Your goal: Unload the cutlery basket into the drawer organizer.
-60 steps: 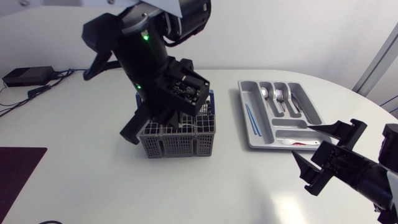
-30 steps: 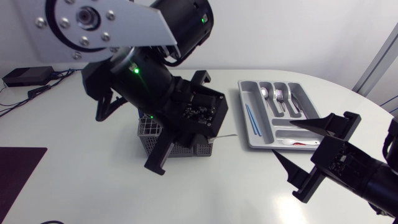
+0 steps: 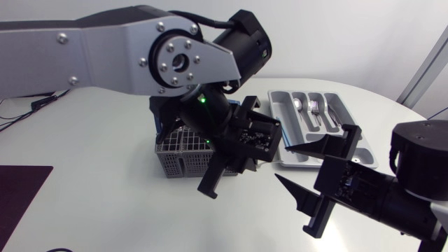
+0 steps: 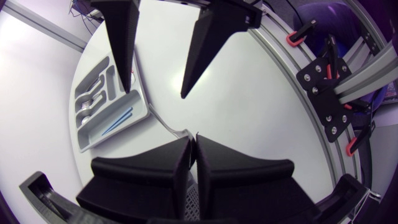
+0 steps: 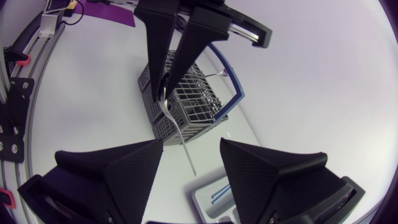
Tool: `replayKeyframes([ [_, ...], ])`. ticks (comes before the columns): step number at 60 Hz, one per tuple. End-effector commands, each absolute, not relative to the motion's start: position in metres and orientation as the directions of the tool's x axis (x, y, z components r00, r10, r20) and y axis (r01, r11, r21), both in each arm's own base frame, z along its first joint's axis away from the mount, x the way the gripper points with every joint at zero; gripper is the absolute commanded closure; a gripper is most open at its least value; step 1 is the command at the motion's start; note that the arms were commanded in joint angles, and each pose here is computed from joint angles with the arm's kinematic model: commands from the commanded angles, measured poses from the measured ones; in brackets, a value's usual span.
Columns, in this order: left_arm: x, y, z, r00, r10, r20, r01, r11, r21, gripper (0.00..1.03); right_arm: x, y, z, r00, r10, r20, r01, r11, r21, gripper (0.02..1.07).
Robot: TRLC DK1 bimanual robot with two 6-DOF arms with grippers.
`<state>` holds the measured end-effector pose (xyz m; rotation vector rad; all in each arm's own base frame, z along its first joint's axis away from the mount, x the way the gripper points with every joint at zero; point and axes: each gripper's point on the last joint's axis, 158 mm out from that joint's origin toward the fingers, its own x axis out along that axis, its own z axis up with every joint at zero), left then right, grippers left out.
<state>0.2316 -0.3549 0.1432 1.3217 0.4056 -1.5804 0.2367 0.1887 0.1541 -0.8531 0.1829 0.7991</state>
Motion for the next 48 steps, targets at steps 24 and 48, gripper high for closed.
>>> replayKeyframes([
  [24, 0.240, -0.375, 0.156, 0.076, -0.516, -0.853, 0.832, -0.439, 0.339, 1.00, 0.248, 0.209, 0.143, 0.694, 0.569, -0.440, -0.691, 0.359, -0.627, 0.67],
  [48, 0.243, -0.368, 0.157, 0.068, -0.504, -0.861, 0.842, -0.433, 0.320, 1.00, 0.260, 0.196, 0.133, 0.722, 0.532, -0.443, -0.663, 0.346, -0.664, 0.84],
])
